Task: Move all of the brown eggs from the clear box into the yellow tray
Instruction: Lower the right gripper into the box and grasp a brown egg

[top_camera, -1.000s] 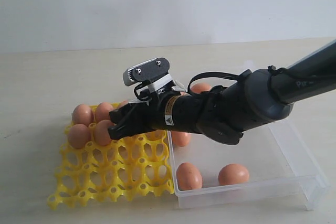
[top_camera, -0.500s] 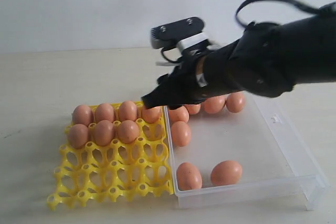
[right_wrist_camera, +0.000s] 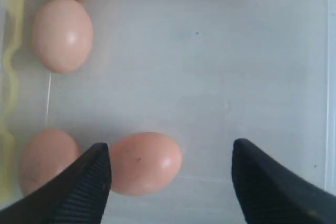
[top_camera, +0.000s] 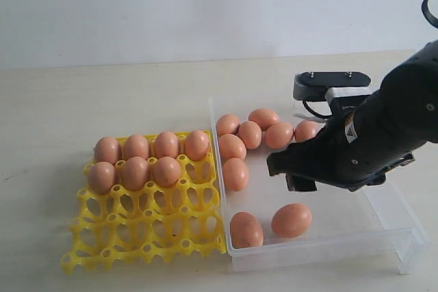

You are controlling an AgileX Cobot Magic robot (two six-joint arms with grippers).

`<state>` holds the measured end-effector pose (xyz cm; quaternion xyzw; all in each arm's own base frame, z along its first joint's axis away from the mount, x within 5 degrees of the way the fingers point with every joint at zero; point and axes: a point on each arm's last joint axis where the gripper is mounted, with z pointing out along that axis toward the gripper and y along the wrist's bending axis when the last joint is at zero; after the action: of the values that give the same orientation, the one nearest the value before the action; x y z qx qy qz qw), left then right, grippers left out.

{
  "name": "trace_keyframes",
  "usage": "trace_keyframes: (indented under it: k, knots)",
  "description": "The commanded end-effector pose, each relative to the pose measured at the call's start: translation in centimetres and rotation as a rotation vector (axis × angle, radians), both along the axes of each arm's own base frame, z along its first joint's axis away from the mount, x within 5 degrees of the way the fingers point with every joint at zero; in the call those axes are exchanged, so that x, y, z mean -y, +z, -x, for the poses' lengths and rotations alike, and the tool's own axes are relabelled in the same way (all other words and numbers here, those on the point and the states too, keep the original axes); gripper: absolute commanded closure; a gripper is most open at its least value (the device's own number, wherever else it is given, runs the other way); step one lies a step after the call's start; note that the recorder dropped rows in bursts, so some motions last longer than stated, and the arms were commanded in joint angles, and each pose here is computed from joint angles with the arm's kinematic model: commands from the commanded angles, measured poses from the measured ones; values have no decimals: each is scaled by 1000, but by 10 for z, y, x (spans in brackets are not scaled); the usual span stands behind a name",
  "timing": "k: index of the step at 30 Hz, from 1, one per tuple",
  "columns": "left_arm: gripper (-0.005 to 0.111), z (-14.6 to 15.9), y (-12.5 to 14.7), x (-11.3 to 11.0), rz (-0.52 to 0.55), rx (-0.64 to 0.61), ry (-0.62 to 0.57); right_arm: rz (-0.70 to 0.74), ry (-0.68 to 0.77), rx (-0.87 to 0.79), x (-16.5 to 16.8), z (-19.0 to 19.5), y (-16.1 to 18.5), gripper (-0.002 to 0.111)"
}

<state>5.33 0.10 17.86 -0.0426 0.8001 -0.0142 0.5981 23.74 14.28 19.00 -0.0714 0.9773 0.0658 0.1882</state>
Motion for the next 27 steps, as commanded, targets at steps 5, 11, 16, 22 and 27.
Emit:
trace_keyframes:
  k: [5,11,16,22,27]
  knots:
    - [107,0,3,0,9,20,-4,40,158,-50,2,5,-5,44]
    - [107,0,3,0,9,20,-4,23,265,0,-5,0,-8,47]
    - [107,0,3,0,9,20,-4,-175,81,65,-17,-9,0,48]
    - [107,0,3,0,9,20,-4,-215,49,130,-26,-28,-6,49]
    - [107,0,3,0,9,20,-4,-202,42,99,-38,-46,-22,49]
